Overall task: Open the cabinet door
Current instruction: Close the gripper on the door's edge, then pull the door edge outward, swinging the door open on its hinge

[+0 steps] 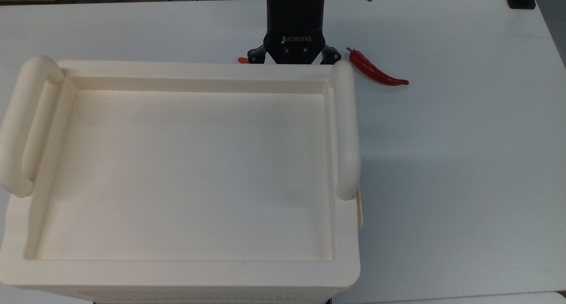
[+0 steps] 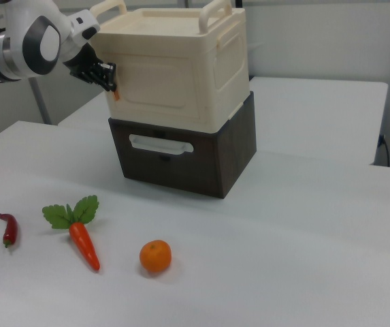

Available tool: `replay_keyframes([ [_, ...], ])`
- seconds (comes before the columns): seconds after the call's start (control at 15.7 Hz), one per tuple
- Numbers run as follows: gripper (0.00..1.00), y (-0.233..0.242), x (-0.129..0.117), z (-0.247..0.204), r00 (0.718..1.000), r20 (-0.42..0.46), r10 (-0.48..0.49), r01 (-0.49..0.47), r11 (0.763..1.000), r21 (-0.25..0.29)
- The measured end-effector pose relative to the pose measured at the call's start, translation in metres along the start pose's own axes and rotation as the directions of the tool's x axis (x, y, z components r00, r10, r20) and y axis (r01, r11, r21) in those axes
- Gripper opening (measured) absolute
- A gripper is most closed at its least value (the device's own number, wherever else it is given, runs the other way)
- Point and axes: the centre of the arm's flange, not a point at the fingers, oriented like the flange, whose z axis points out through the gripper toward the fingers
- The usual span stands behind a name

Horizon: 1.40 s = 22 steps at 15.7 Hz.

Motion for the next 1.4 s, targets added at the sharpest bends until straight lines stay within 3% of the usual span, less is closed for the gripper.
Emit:
replay_keyframes([
  [0.45, 0.15, -0.001, -0.008, -0.017, 0.995, 0.104, 0.008, -0.007, 1.0, -0.01],
  [0.57, 0.29, 0.005, -0.013, -0.018, 0.988, 0.151, 0.018, -0.015, 1.0, -0.021],
  [0.77, 0.6, 0.017, -0.017, -0.027, 0.978, 0.201, 0.051, -0.049, 0.999, -0.017],
  [1.02, 0.99, 0.026, -0.013, -0.069, 0.98, 0.188, 0.073, -0.072, 0.997, -0.01],
  [1.4, 1.0, 0.031, 0.004, -0.12, 0.99, 0.097, 0.107, -0.107, 0.994, -0.004],
])
